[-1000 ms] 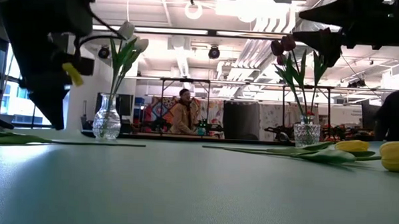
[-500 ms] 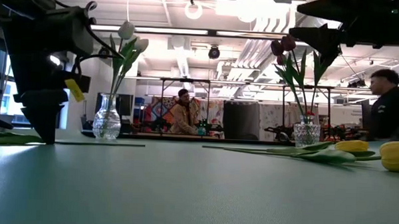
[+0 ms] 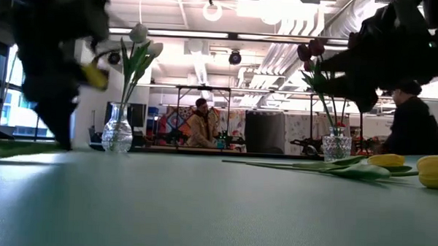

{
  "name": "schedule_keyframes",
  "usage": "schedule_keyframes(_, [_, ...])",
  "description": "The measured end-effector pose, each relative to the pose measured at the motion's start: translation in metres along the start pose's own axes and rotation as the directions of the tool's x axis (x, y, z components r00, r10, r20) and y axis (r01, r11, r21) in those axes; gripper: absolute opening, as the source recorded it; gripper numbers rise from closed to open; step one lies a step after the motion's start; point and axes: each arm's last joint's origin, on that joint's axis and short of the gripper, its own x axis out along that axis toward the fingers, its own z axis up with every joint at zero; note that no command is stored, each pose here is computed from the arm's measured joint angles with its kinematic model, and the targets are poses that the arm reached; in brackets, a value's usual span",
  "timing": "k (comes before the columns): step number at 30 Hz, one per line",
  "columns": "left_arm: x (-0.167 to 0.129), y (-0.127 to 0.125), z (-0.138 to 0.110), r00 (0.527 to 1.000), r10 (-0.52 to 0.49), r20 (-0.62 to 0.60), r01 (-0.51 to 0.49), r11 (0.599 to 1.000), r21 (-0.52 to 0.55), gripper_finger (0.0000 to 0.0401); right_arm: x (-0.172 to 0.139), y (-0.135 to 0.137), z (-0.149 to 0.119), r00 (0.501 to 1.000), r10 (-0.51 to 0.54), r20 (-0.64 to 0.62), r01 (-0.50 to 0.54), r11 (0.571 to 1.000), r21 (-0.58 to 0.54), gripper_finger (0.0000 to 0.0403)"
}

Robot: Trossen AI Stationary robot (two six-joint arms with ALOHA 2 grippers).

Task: Sort flowers into vase by color
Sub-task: Put the yellow flower into the blue vase

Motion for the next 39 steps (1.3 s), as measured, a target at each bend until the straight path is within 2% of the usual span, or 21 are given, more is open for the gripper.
schedule_keyframes(3, [-0.014,-0.019,0.016,0.986,-0.118,0.118,0.105,0.988,0.110,0.0002,0.007,0.009,-0.009,0.999,0.011,-0.052,-0.016,0.995,-0.101,0.0220])
schedule_keyframes(5, [-0.025,-0.033,0.028,0.953,-0.204,0.223,0.166,0.969,0.181,0.0001,0.015,0.020,-0.011,0.997,0.027,-0.069,-0.038,0.985,-0.168,0.0220])
schedule_keyframes(8, [-0.037,-0.046,0.040,0.913,-0.271,0.306,0.197,0.948,0.251,0.0001,0.033,0.043,-0.009,0.995,0.054,-0.078,-0.074,0.959,-0.274,0.0220])
schedule_keyframes(12, [-0.036,-0.060,0.052,0.920,-0.254,0.298,0.176,0.948,0.266,0.0000,0.063,0.075,-0.003,0.991,0.043,-0.126,-0.093,0.904,-0.417,0.0220])
schedule_keyframes(18, [-0.012,-0.083,0.067,0.953,-0.190,0.234,0.137,0.964,0.226,0.0000,0.108,0.107,0.003,0.960,-0.169,-0.224,-0.004,0.791,-0.612,0.0220])
schedule_keyframes(22, [-0.004,-0.095,0.082,0.952,-0.227,0.206,0.180,0.958,0.225,0.0000,0.134,0.115,0.004,0.938,-0.221,-0.267,-0.011,0.752,-0.659,0.0220])
schedule_keyframes(25, [-0.005,-0.102,0.092,0.936,-0.289,0.199,0.229,0.934,0.275,0.0000,0.152,0.114,0.002,0.927,-0.233,-0.294,-0.033,0.730,-0.683,0.0220])
schedule_keyframes(28, [-0.009,-0.108,0.098,0.917,-0.343,0.205,0.267,0.907,0.325,0.0000,0.164,0.110,0.001,0.906,-0.265,-0.329,-0.044,0.715,-0.697,0.0220])
schedule_keyframes(32, [-0.012,-0.110,0.099,0.908,-0.366,0.203,0.281,0.892,0.354,0.0000,0.171,0.097,-0.002,0.868,-0.328,-0.372,-0.032,0.711,-0.702,0.0213])
schedule_keyframes(35, [-0.013,-0.110,0.099,0.904,-0.377,0.199,0.290,0.886,0.361,0.0000,0.173,0.089,-0.002,0.849,-0.360,-0.387,-0.011,0.720,-0.694,0.0194])
schedule_keyframes(39, [-0.013,-0.111,0.100,0.901,-0.385,0.201,0.297,0.883,0.363,0.0000,0.174,0.085,-0.001,0.841,-0.358,-0.406,-0.020,0.729,-0.684,0.0141])
